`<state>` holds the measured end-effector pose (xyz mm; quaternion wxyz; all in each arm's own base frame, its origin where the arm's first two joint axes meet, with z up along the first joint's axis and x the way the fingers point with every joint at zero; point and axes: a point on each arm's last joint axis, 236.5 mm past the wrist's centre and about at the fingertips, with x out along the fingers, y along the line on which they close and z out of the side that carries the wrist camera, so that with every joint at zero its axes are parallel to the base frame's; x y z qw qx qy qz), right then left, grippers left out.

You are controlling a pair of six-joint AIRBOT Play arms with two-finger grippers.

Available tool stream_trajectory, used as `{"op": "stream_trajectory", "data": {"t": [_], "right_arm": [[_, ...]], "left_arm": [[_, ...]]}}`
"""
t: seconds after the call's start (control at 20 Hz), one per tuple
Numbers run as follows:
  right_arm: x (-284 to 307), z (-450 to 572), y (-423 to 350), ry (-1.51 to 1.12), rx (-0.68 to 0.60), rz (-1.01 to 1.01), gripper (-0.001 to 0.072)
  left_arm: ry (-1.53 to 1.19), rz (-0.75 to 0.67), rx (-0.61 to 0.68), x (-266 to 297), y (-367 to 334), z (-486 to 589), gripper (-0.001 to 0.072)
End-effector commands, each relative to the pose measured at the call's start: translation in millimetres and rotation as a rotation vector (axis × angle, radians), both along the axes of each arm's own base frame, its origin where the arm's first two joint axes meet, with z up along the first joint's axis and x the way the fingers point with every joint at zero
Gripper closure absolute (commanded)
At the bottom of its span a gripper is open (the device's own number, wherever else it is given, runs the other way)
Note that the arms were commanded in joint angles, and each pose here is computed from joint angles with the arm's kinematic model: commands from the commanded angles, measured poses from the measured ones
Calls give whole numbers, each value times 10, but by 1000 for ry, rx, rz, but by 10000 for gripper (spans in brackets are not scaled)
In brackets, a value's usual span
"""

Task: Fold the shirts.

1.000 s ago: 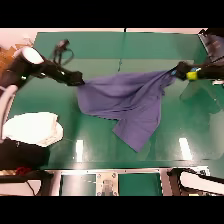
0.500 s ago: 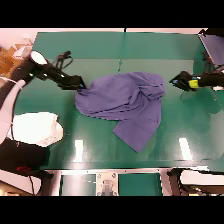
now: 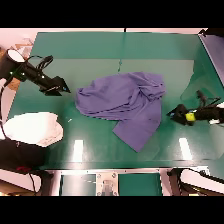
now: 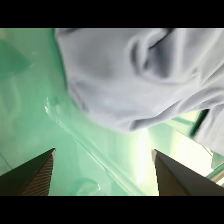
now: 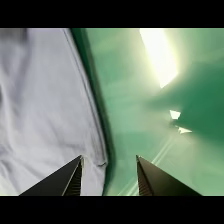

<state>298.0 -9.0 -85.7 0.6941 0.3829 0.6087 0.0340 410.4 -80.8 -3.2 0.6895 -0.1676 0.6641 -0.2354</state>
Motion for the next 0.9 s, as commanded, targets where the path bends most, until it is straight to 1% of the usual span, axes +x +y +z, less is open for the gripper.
{"op": "stream_trajectory", "data": {"t": [0.0,0.05,0.15,0.2,0.25,0.45,0.6,0.7,0.75,0.85], "right_arm": [[-86,-307,387,23,49,8,310],[-52,-340,493,26,65,20,324],[8,-382,658,24,76,66,451],[52,-361,682,9,70,91,590],[116,-315,657,-8,62,96,692],[430,-90,378,-85,33,54,692],[414,-76,427,-80,43,71,692],[409,-76,464,-80,43,83,692],[411,-75,473,-80,44,84,692],[413,-71,473,-81,45,82,692]], "left_arm": [[50,-7,-7,-138,25,-113,42],[56,-5,-7,-153,24,-142,42],[76,0,-11,-204,14,-214,42],[86,-2,-14,-238,5,-262,42],[98,-1,-20,-278,-10,-319,42],[103,69,-105,-326,-191,-592,42],[10,150,-159,-164,-415,-809,43],[-62,147,-150,-84,-578,-906,49],[-85,132,-134,-66,-625,-936,109],[-102,109,-121,-66,-717,-962,121]]}}
